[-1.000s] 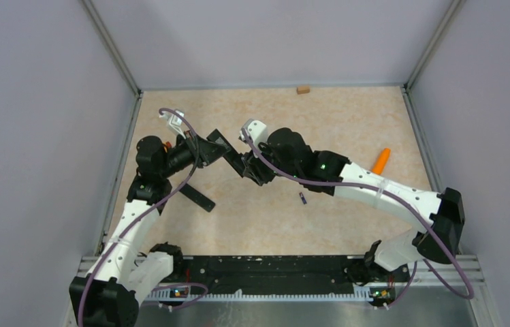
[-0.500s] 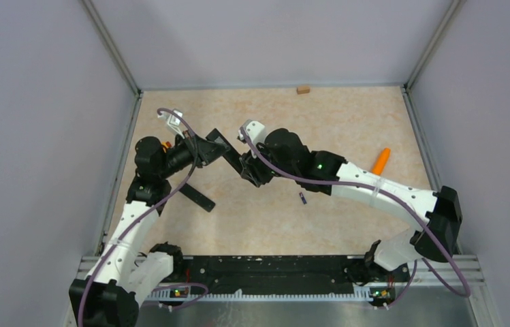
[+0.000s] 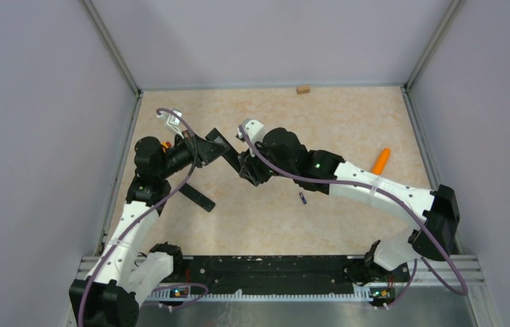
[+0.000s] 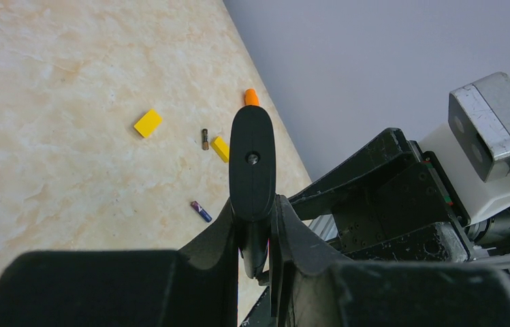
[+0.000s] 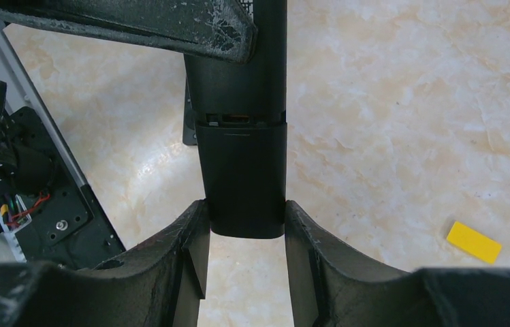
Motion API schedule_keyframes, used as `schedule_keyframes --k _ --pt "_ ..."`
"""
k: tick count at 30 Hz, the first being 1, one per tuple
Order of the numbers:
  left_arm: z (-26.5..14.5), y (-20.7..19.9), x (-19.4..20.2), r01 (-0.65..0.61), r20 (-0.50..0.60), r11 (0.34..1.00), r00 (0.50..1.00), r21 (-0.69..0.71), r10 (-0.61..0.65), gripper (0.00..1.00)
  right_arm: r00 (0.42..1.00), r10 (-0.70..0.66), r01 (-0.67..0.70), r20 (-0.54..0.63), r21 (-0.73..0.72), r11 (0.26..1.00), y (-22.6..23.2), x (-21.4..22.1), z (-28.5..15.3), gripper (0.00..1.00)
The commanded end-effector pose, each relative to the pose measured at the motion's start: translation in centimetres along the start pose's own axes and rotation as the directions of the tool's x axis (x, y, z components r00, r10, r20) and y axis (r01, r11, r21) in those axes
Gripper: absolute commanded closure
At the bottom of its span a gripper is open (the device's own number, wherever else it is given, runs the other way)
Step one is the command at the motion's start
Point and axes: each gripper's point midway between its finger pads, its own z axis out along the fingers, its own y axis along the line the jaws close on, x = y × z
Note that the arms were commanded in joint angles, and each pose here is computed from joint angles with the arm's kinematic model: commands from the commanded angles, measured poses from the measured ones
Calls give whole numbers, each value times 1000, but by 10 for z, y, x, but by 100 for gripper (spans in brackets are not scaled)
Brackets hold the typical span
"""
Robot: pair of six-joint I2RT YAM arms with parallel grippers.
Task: Load the batteries into the remote control
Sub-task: Load the battery cover into the remote control.
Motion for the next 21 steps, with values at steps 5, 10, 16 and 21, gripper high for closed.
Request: schedule_keyframes --k 5,10,16,21 --pt "-4 -29 -6 -17 0 995 1000 97 17 100 996 18 -19 92 9 1000 5 -36 2 58" --pt "-3 -28 -5 6 -16 996 1000 91 -4 100 996 27 -29 85 26 999 2 -38 5 58" --pt "-1 -27 -2 52 -48 995 998 83 -49 100 997 49 -52 62 58 997 -2 -36 12 56" --pt "-2 -28 3 27 -85 996 996 88 -19 100 998 47 -48 38 47 998 0 -32 18 54"
